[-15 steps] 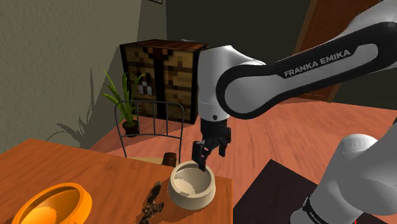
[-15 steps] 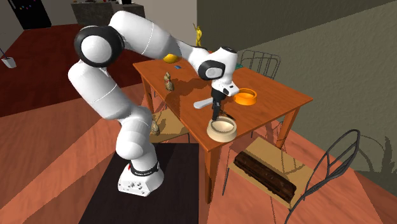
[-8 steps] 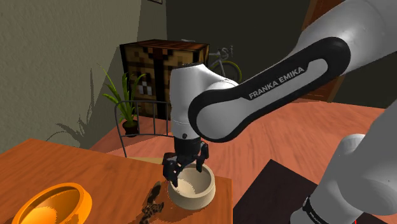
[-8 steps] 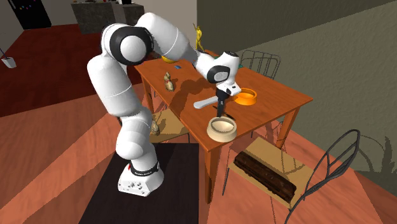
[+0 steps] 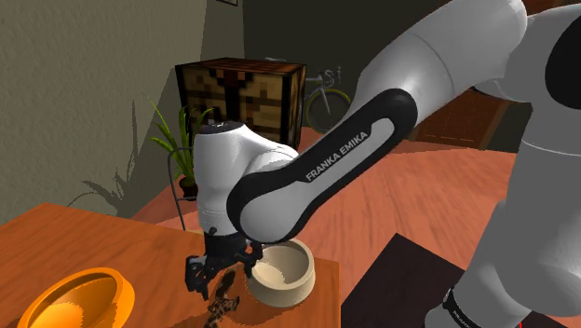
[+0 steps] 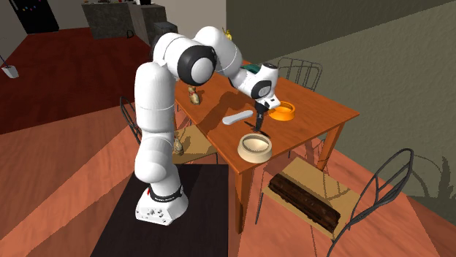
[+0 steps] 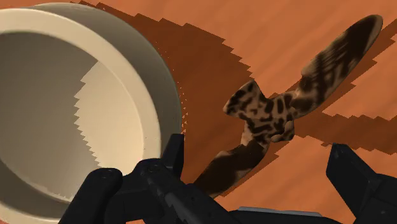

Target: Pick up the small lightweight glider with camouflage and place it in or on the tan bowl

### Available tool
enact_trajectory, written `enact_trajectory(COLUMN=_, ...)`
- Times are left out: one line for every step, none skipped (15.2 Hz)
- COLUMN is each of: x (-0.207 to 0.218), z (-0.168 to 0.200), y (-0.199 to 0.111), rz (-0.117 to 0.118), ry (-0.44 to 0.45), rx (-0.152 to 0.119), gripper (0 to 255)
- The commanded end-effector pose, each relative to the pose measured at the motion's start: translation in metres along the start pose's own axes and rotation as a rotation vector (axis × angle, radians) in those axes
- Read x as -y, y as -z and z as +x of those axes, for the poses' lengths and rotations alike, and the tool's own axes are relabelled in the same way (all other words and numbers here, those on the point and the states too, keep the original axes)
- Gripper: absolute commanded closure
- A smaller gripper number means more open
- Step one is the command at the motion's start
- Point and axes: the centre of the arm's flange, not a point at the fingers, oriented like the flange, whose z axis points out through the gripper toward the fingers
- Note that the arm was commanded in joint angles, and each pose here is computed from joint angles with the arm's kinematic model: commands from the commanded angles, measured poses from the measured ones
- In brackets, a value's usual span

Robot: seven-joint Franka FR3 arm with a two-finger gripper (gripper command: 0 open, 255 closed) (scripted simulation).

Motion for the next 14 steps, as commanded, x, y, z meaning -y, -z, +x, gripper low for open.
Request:
enact_trajectory(x=0.016, z=0.007, y=-0.008, rz=0.008, ry=-0.018, rx=-0.008, gripper=0)
enact_trajectory(x=0.016, z=0.007, y=-0.013, rz=0.008, ry=-0.018, rx=-0.008, gripper=0)
enact_trajectory(x=0.016, z=0.007, y=-0.019, rz=0.008, ry=-0.018, rx=-0.008, gripper=0)
enact_trajectory(x=0.016, z=0.007, y=-0.024, rz=0.008, ry=-0.018, rx=-0.008, gripper=0)
enact_trajectory(x=0.016, z=0.007, y=-0.029, rz=0.008, ry=-0.018, rx=-0.008, gripper=0)
enact_trajectory(x=0.016, z=0.007, y=-0.035, rz=0.008, ry=-0.018, rx=-0.008, gripper=0)
enact_trajectory(x=0.016, z=0.007, y=-0.040, rz=0.008, ry=-0.018, rx=-0.008, gripper=0)
enact_trajectory(x=0.016, z=0.007, y=-0.045, rz=0.008, ry=-0.018, rx=-0.008, gripper=0)
enact_trajectory(x=0.016, z=0.007, y=-0.048, rz=0.008, ry=-0.018, rx=-0.008, gripper=0)
enact_trajectory(x=0.016, z=0.007, y=-0.048, rz=0.008, ry=-0.018, rx=-0.008, gripper=0)
enact_trajectory(x=0.016, z=0.007, y=-0.048, rz=0.008, ry=-0.018, rx=-0.008, gripper=0)
enact_trajectory(x=0.016, z=0.007, y=-0.048, rz=0.008, ry=-0.018, rx=-0.008, gripper=0)
enact_trajectory(x=0.016, z=0.007, y=-0.048, rz=0.008, ry=-0.018, rx=-0.008, gripper=0)
enact_trajectory(x=0.016, z=0.007, y=-0.048, rz=0.008, ry=-0.018, rx=-0.008, gripper=0)
